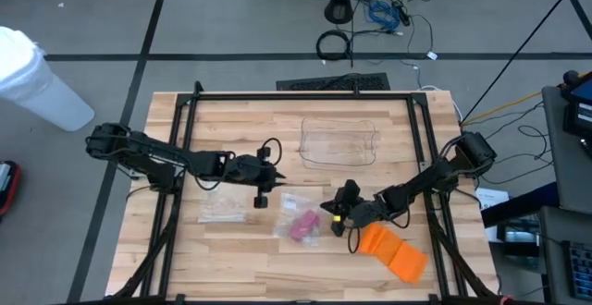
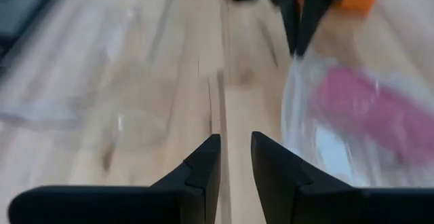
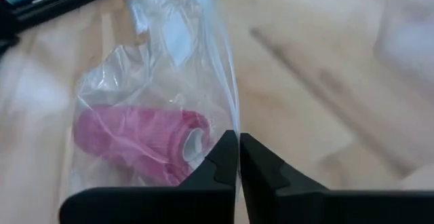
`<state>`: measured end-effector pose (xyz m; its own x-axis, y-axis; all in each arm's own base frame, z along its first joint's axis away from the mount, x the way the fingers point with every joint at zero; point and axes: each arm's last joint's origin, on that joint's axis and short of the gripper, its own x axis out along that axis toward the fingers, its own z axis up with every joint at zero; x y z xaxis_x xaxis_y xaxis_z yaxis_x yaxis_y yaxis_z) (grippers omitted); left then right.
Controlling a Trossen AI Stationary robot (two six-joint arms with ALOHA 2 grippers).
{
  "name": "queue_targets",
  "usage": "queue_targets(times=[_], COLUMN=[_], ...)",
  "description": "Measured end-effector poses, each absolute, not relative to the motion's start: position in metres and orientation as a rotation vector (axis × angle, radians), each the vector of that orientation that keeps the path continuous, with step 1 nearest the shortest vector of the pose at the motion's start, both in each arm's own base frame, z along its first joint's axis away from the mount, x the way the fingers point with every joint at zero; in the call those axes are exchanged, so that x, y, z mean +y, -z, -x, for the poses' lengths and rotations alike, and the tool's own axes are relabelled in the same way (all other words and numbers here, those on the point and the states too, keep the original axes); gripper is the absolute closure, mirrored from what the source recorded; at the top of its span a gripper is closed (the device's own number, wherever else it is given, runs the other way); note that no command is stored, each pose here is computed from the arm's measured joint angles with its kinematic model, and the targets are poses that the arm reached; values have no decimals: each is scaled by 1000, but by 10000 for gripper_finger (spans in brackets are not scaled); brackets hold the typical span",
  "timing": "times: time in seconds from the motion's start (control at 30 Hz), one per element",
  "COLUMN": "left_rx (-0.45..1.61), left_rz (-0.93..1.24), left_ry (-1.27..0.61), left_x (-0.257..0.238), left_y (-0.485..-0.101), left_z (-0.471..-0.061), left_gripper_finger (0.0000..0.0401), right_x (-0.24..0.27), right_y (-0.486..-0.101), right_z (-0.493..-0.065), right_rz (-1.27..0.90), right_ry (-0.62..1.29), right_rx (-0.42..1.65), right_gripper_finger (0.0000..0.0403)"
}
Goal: Roll bandage
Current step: Close the top transparent zip bag
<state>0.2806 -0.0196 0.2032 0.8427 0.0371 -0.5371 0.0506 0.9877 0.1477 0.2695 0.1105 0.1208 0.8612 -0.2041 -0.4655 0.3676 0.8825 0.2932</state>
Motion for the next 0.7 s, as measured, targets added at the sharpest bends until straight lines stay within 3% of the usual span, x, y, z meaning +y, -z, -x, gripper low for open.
queue_targets(times=[0.2, 0.47, 0.7], left_rx=[397, 395, 395], left_rz=[-140, -152, -162], left_ry=[33, -42, -99], left_x=[-21, -17, -15], left_y=[-218, -219, -219], left_z=[-288, -289, -289], left_gripper_finger=[312, 312, 312], right_x=[129, 145, 147], right_y=[-134, -149, -165], right_z=[-270, -278, -286], right_rz=[-92, 185, 434], right_ry=[385, 360, 470], right_rx=[381, 415, 441], right_gripper_finger=[403, 403, 403])
